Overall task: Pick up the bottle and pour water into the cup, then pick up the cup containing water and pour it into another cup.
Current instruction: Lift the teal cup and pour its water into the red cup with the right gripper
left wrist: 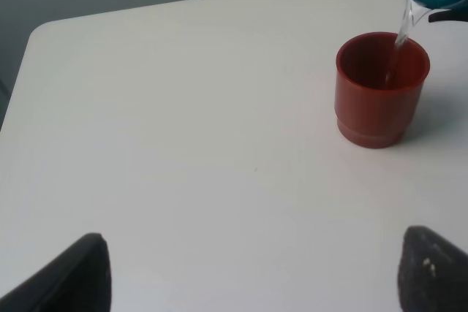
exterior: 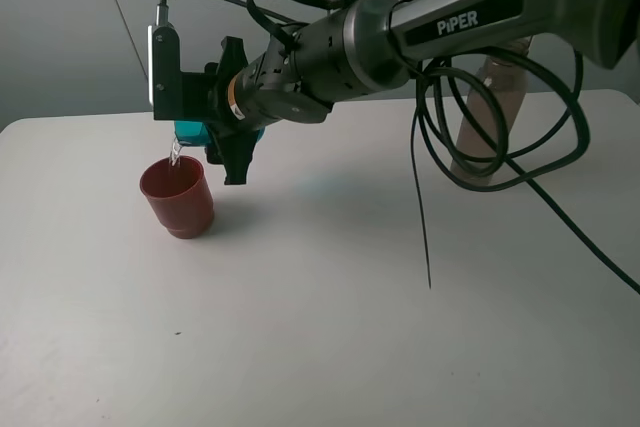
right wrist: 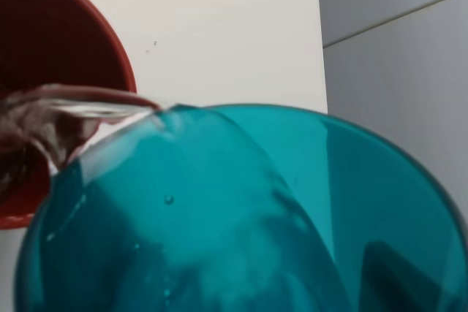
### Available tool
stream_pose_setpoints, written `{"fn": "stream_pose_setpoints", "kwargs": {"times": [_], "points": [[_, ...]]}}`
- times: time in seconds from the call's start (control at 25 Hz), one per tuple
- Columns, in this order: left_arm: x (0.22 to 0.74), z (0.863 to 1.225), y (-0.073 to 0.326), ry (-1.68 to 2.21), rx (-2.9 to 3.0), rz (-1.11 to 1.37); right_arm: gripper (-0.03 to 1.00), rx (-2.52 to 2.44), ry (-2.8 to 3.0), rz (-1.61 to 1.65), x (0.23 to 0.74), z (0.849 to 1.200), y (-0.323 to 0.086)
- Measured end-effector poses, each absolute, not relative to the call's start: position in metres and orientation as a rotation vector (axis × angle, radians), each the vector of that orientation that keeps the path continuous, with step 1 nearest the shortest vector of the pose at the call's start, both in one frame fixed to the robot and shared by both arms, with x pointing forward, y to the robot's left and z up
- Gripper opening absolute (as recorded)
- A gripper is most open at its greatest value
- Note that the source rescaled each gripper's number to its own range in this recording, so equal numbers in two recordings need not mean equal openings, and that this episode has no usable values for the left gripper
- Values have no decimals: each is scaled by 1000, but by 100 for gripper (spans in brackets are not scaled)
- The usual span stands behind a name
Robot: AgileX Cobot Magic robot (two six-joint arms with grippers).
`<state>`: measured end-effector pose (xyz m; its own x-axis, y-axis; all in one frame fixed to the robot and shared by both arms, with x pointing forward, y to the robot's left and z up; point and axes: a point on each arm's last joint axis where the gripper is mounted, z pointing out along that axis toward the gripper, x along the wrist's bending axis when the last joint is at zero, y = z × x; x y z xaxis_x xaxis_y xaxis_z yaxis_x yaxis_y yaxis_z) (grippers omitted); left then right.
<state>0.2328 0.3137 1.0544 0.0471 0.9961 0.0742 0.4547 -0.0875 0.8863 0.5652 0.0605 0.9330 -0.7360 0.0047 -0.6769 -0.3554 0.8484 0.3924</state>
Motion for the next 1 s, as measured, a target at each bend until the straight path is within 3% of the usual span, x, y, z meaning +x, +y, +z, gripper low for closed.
{"fn": "stream_pose_setpoints", "kwargs": {"times": [1.0], "points": [[233,1054,314,1486,1630,987,8,-529,2223,521,573,934,54]]}}
